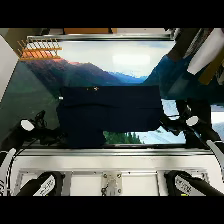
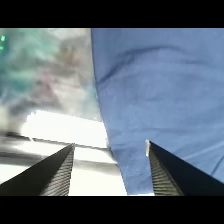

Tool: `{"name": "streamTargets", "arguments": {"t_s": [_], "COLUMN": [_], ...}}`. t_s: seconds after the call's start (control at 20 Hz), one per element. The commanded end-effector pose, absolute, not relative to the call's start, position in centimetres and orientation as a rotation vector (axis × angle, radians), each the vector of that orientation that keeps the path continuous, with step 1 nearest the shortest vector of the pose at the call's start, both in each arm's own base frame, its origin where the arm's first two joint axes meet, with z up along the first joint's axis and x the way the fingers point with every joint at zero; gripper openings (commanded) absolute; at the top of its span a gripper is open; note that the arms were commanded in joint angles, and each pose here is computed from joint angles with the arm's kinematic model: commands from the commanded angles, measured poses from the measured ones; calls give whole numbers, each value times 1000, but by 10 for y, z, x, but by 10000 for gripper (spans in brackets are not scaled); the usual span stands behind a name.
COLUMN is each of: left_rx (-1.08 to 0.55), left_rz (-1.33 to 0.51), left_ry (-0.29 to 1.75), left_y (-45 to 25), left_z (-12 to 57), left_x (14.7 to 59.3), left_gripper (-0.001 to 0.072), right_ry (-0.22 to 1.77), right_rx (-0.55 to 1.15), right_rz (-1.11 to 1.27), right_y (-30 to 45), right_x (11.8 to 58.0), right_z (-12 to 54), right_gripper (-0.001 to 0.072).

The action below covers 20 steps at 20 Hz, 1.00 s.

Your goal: Fold the clothes and pants, and hang the long-sleeved shirts on hangers.

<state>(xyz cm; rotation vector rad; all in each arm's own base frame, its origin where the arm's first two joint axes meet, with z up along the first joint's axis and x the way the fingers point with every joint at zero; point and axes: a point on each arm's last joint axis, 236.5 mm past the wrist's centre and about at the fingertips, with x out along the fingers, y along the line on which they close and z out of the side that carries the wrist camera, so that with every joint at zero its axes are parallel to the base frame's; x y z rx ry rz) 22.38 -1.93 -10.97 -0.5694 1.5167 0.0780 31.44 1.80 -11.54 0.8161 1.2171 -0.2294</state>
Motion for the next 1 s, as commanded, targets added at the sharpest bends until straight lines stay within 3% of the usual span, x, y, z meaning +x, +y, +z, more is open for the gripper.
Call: {"name": "streamTargets", "arguments": {"t_s": [0.0, 0.45, 0.55, 0.8, 0.95], "left_rx": [-588, -654, -620, -541, -489], "left_rz": [73, 5, -10, -69, -19], "left_ry": [1548, 1575, 1578, 1497, 1510], "left_y": [-40, -92, -94, -62, -32], "left_z": [-128, -133, -134, -71, -38], "left_x": [207, 211, 215, 232, 198], "left_gripper": [467, 453, 4, 7, 8], "right_ry": [1216, 1216, 1216, 1305, 1448], "right_rx": [811, 811, 809, 624, 443], "right_rz": [-224, -223, -215, -147, -160], "right_y": [18, 19, 19, 12, -7], "right_x": [315, 315, 315, 304, 263], "right_z": [-115, -114, -111, -77, -62], "right_gripper": [14, 14, 14, 14, 14]}}
